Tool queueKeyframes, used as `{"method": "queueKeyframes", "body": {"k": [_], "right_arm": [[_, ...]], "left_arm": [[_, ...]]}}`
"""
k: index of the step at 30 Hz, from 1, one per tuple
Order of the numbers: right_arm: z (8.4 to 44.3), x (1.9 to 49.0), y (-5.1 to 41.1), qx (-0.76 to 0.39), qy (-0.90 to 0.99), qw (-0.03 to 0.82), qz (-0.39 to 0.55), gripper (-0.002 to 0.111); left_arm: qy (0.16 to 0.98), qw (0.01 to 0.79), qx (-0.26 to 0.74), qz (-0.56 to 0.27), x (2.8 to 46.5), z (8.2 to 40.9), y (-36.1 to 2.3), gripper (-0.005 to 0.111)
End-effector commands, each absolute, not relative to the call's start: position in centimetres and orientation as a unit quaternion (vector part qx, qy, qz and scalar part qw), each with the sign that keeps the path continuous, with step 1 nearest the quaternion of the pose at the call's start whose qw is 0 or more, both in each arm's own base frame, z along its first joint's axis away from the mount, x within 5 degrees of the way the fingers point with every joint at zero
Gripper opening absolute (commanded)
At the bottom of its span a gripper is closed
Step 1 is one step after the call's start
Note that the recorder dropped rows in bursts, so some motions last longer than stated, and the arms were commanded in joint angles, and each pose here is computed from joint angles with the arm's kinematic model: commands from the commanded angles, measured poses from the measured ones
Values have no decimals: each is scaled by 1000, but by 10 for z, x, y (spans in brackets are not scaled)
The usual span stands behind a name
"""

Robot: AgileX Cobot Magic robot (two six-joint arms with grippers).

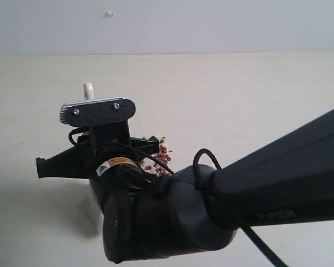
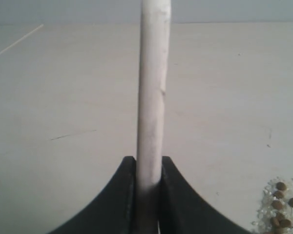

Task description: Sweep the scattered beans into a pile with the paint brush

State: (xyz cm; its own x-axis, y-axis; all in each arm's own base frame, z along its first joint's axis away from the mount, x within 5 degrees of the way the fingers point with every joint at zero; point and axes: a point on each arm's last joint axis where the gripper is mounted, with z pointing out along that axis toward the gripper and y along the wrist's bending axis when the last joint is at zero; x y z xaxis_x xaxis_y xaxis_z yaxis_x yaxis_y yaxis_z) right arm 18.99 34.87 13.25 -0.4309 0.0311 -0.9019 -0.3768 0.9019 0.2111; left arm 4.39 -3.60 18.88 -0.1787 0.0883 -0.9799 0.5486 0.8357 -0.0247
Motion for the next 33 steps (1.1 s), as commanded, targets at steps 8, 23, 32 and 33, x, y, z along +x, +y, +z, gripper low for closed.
{"method": "queueKeyframes", "body": {"k": [8,23,32,33], "right_arm": [[130,193,336,-111,821,545,130,0],[141,209,325,-101,807,573,106,0],[176,205,327,-131,794,578,134,0],[180,203,327,-134,796,572,144,0]], "left_arm": [[743,604,217,-190,44,188,-36,0],[743,604,217,-190,44,188,-36,0],[743,604,217,-190,44,188,-36,0],[743,604,217,-190,44,188,-36,0]]}}
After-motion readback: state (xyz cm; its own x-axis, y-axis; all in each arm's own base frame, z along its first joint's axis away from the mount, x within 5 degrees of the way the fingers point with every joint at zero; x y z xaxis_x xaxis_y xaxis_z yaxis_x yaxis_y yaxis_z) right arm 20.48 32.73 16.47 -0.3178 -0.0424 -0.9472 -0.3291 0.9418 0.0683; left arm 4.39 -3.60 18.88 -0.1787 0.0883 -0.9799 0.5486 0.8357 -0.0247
